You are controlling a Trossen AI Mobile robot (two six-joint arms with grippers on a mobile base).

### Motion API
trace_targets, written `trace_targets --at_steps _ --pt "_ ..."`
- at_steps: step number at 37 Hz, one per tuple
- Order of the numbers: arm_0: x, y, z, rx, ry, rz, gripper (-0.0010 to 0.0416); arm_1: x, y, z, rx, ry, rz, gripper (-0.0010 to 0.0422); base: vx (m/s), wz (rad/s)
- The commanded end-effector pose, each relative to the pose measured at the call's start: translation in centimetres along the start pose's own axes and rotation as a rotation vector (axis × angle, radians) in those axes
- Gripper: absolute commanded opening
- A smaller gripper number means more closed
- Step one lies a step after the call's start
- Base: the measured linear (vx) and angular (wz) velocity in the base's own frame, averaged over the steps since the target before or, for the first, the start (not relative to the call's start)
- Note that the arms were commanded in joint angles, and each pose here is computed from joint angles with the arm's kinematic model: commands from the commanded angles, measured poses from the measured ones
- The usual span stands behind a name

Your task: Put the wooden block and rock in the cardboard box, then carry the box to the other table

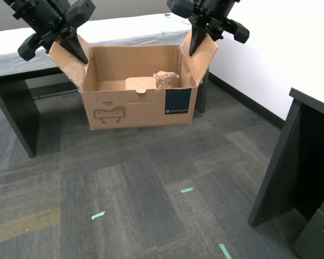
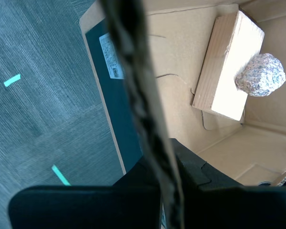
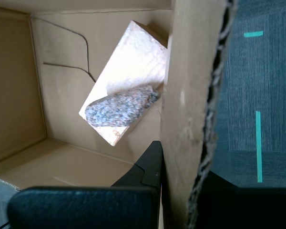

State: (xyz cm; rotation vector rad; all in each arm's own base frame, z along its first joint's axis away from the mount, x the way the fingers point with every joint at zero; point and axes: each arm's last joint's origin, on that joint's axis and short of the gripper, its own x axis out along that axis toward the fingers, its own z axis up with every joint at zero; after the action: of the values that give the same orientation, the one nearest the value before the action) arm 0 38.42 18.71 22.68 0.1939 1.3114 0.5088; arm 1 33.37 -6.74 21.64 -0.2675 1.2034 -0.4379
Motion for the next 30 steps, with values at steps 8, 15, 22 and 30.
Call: trace_targets --at_steps 8,15,22,30 --pt "-1.7 0.1 1.0 -0.124 -0.038 -0.003 -0.0001 0.0 -0.1 0.0 -0.095 -0.004 -0.001 -0.0001 0.116 -0.068" --pt "-3.2 0.9 1.7 -0.137 -0.069 0.004 -0.0001 0.0 -0.1 0.0 -0.117 -0.005 -0.001 -0.0001 0.122 -0.062" --pt "-3.8 1.1 1.7 -0.126 -0.047 -0.001 -0.0001 0.0 -0.1 0.0 -0.121 0.0 -0.027 -0.0001 0.128 -0.018" --pt "-3.5 0.9 1.3 -0.114 -0.019 -0.01 -0.0001 -0.3 -0.3 0.0 -0.11 -0.008 -0.048 -0.0001 0.135 0.063"
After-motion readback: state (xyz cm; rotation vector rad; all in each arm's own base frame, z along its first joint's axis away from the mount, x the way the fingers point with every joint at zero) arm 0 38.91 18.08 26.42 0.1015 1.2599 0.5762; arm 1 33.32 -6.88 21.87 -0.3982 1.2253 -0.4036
